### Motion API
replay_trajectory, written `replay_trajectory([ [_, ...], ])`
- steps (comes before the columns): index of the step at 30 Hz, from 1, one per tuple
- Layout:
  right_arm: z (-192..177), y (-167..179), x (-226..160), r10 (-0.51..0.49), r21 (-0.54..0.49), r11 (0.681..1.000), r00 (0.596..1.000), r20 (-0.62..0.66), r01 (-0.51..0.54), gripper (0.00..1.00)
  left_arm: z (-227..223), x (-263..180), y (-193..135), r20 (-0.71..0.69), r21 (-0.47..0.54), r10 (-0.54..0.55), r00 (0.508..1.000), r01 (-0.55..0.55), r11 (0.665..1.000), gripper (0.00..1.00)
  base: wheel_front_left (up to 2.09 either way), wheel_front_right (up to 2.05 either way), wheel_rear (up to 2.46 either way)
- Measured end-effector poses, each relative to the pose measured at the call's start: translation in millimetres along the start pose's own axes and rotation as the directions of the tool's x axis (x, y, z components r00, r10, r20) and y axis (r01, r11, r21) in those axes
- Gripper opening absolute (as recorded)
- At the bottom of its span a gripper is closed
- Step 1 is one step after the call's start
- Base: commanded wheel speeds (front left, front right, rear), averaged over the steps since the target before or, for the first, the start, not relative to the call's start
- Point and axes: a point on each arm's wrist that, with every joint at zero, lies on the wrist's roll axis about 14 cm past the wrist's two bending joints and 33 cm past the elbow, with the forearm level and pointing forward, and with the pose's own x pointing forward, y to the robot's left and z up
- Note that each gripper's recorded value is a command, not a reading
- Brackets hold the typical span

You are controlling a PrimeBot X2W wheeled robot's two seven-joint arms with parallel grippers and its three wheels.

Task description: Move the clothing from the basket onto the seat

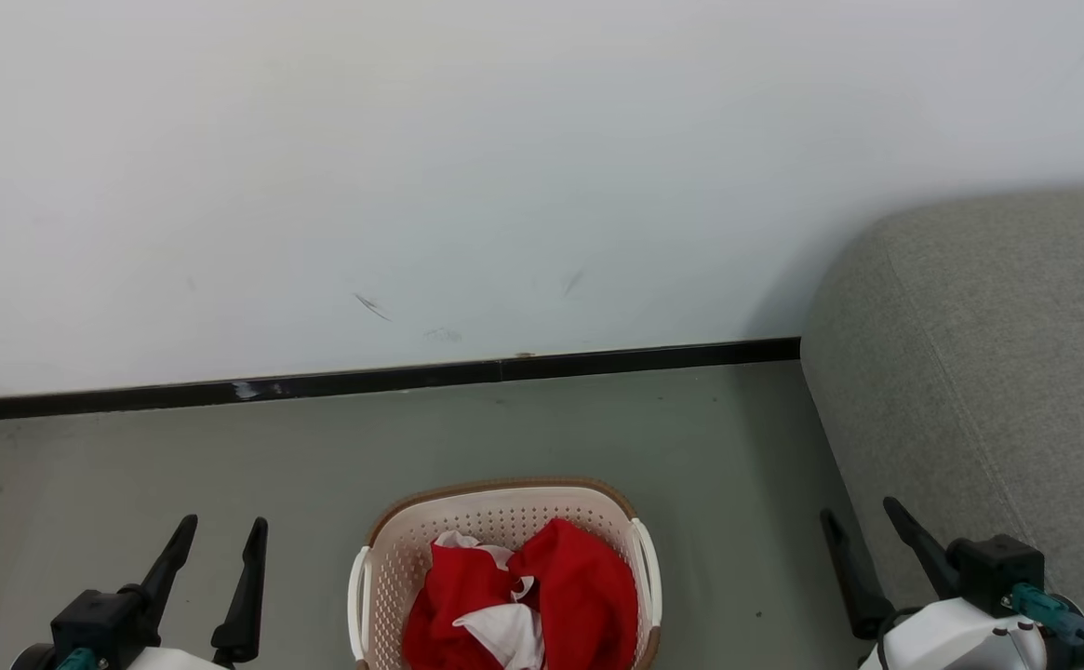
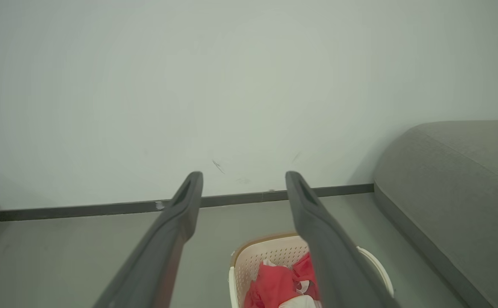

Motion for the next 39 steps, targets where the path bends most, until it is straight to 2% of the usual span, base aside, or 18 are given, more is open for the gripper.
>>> replay_trajectory([
  [29,-5.1,-12.1,-2.1,-0.046,-0.005,0.999,0.999,-0.014,0.045,1.0,-6.7,5.6,-0.7,-0.014,-0.018,0.014,1.0,-0.014,1.0,1.0,0.0,0.0,0.0],
  [39,-10.6,-14.9,-3.8,-0.059,0.002,0.998,0.998,-0.03,0.059,1.0,-18.0,9.7,-17.1,-0.043,-0.041,-0.024,0.999,0.022,0.999,1.0,0.0,0.0,0.0],
])
